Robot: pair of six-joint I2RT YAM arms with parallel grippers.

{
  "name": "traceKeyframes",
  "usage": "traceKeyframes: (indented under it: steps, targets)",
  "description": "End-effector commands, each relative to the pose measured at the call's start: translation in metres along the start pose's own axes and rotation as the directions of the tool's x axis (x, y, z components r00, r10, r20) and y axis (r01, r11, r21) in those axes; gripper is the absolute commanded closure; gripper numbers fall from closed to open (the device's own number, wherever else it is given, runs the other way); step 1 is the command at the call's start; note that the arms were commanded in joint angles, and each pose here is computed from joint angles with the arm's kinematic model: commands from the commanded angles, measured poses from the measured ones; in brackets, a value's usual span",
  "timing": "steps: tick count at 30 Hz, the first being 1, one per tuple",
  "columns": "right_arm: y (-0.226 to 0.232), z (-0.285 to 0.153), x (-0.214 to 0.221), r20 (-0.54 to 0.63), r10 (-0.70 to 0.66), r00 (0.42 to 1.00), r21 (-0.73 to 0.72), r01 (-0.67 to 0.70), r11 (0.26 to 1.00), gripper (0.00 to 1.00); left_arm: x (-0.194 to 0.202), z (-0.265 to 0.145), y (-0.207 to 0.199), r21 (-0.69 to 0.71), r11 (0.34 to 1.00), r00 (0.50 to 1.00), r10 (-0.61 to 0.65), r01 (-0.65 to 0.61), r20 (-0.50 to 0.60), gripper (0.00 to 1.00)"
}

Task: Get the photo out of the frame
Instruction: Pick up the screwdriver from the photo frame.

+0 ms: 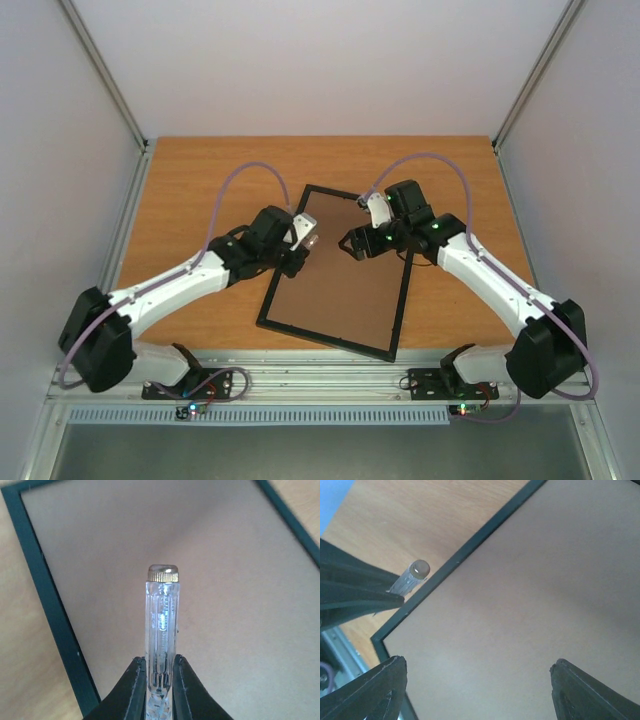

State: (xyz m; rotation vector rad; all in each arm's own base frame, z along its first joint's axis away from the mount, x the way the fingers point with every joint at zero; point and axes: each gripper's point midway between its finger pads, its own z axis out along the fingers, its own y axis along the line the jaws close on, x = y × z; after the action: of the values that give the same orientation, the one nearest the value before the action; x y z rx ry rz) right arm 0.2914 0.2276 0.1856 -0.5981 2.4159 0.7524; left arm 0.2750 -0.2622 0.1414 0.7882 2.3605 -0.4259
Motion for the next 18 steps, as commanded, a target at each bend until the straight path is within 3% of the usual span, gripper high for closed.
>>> traceKeyframes:
  steps: [1, 4, 7, 9, 12, 18]
  targets:
    - [0.023, -0.023, 0.0, 0.009, -0.076, 0.997, -0.088, 0.077, 0.993, 0.21, -0.036, -0.023, -0.022, 0.053, 0.962, 0.937, 0.246, -0.267, 0.249, 0.98]
    - [0.036, -0.032, -0.006, 0.019, -0.114, 0.993, -0.136, 0.115, 0.984, 0.21, -0.04, -0.035, -0.036, 0.067, 0.907, 0.864, 0.371, -0.416, 0.339, 0.99]
    - [0.049, -0.036, -0.01, 0.036, -0.135, 0.99, -0.207, 0.139, 0.969, 0.02, -0.038, -0.044, -0.048, 0.062, 0.826, 0.772, 0.495, -0.561, 0.399, 0.99]
    - [0.057, -0.037, -0.012, 0.051, -0.148, 0.988, -0.252, 0.156, 0.955, 0.01, -0.038, -0.047, -0.051, 0.053, 0.786, 0.732, 0.545, -0.615, 0.408, 0.99]
    - [0.065, -0.035, -0.014, 0.055, -0.164, 0.985, -0.305, 0.173, 0.936, 0.04, -0.035, -0.047, -0.056, 0.058, 0.733, 0.688, 0.604, -0.678, 0.403, 0.99]
    - [0.082, -0.026, -0.007, -0.008, -0.202, 0.979, -0.406, 0.182, 0.896, 0.21, -0.029, -0.052, -0.069, 0.094, 0.648, 0.615, 0.653, -0.756, 0.442, 0.99]
